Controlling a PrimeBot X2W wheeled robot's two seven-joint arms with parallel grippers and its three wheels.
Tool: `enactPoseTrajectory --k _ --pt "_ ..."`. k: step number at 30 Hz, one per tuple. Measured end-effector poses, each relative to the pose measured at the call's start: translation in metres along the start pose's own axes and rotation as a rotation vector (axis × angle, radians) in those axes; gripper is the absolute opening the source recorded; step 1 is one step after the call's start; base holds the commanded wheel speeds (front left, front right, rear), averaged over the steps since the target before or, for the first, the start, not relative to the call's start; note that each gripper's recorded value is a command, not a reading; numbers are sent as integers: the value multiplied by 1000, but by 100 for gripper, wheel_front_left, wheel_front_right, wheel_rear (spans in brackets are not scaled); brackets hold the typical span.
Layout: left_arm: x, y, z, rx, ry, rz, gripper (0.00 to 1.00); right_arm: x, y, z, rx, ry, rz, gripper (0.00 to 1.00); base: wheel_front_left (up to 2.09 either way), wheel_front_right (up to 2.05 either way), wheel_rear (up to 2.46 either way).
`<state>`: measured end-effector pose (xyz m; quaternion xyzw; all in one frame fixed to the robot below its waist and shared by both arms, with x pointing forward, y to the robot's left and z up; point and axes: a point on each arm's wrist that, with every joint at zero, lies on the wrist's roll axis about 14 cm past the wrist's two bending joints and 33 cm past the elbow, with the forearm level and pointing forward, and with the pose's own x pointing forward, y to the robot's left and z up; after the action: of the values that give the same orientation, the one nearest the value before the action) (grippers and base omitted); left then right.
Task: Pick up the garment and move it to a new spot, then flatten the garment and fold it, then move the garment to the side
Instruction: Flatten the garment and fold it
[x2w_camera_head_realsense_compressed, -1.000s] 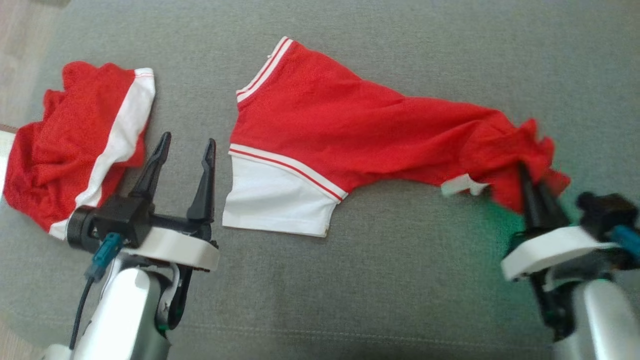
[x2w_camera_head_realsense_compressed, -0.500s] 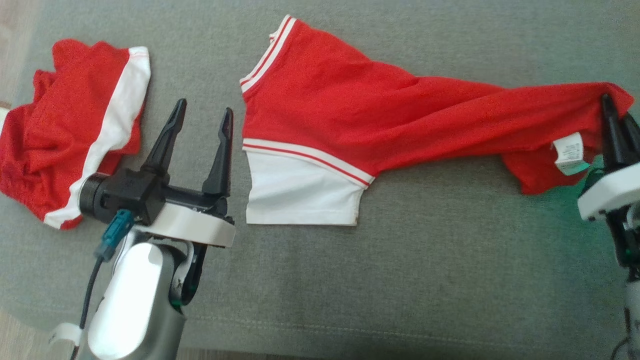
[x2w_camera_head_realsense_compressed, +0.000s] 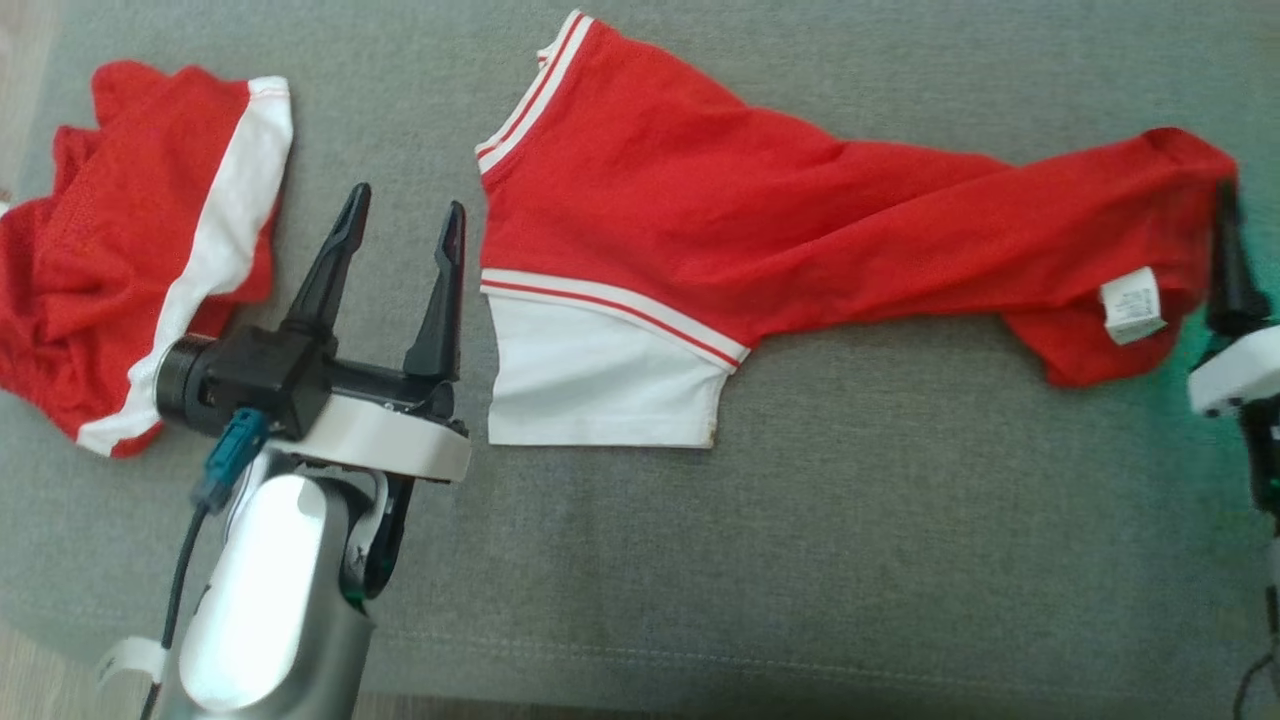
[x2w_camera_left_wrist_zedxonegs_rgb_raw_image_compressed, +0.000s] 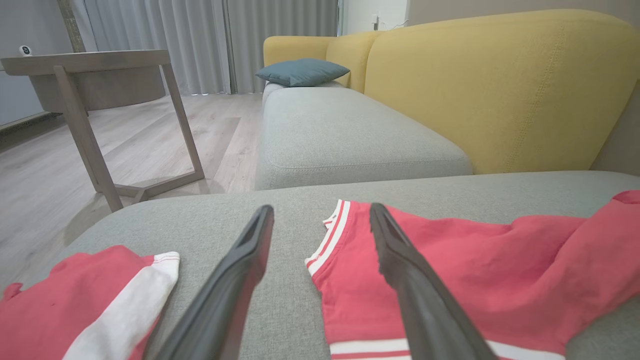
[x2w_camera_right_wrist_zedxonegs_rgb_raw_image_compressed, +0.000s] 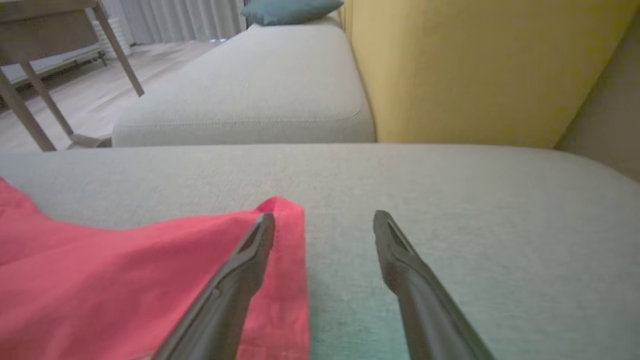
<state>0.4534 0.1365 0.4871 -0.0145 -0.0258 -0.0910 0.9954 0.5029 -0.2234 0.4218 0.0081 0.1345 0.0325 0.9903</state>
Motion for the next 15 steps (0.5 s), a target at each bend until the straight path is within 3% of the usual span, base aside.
enactPoseTrajectory --k 7,15 --pt "-2 -3 10 3 -23 -11 100 -36 14 39 -72 -176 8 100 0 0 0" --pt "-22 -6 10 4 -7 -10 100 -83 61 38 -1 -194 73 100 0 0 0"
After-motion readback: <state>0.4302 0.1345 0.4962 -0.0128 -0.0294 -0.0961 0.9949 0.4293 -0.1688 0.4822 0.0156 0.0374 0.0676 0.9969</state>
